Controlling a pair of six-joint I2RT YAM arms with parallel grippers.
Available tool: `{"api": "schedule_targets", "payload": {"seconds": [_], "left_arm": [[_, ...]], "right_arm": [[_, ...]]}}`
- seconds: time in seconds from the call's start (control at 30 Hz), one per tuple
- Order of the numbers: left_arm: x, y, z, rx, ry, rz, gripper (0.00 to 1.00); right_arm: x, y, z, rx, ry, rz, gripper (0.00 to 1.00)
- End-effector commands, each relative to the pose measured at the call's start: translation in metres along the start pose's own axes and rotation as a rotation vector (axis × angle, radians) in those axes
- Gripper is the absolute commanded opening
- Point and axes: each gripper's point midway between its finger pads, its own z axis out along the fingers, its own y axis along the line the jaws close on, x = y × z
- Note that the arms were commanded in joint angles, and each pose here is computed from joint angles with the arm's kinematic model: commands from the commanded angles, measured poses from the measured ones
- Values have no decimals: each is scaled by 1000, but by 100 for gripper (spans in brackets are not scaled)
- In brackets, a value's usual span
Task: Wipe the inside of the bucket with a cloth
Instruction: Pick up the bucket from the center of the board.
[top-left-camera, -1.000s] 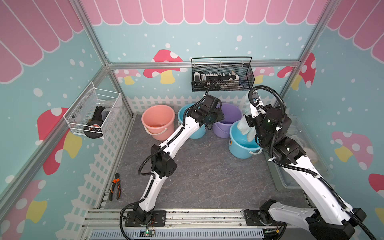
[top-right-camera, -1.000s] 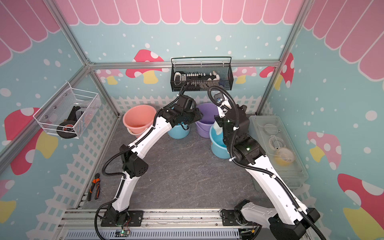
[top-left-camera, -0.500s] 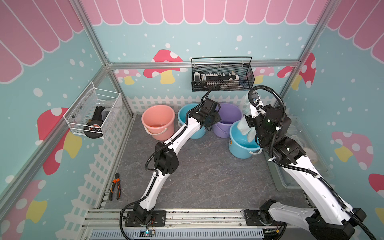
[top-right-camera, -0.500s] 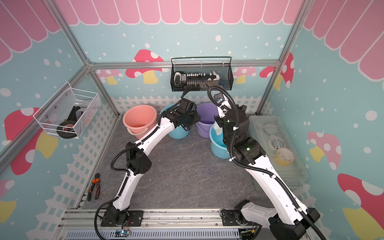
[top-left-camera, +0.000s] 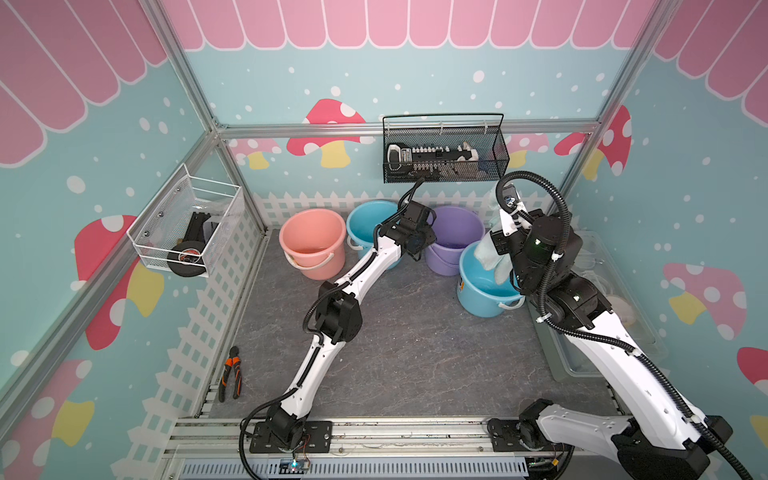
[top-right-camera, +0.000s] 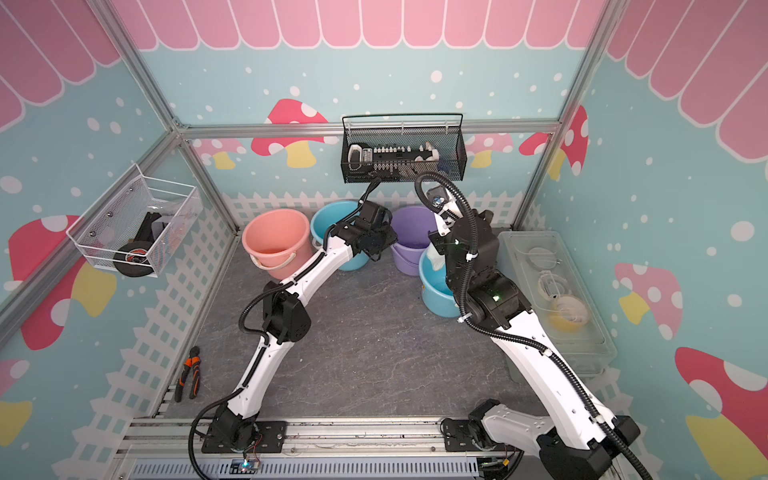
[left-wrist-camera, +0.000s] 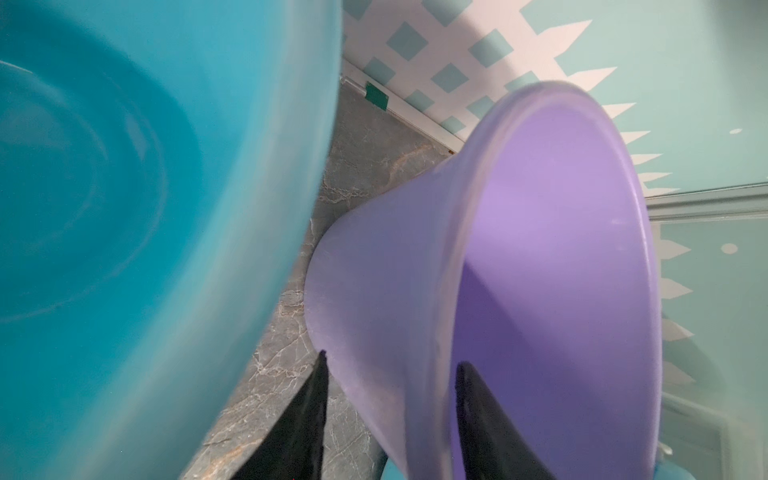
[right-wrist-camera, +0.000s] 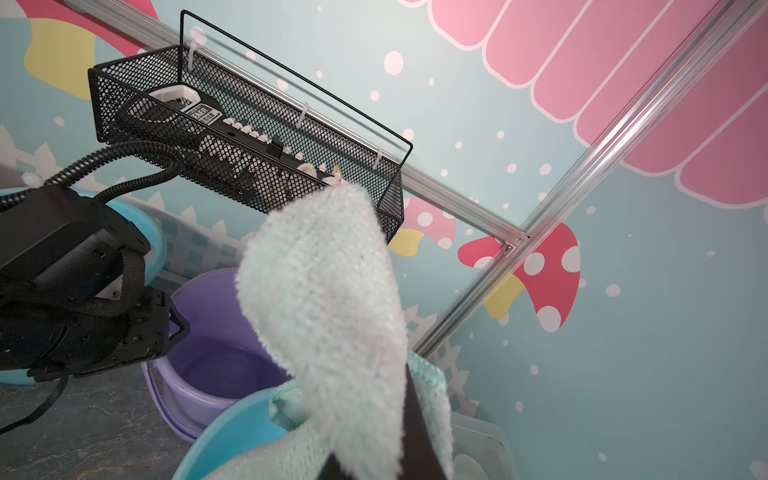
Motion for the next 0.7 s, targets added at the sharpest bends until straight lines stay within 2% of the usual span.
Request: {"api": "schedule_targets", "payload": {"seconds": [0.0, 0.37, 0.53, 0.67], "left_arm": [[-16, 5, 0, -5, -39, -31, 42], [-50, 33, -23, -59, -83, -66, 16], [-65, 47, -33, -80, -97, -78, 9], [-72, 49, -43, -86, -111, -62, 7]], "right_arm": [[-13, -15, -7, 21, -35, 26, 0], [-12, -11, -8, 4, -36, 30, 0], [-11, -8, -7, -8, -34, 34, 0], [-11, -9, -8, -7, -34, 36, 0]]}}
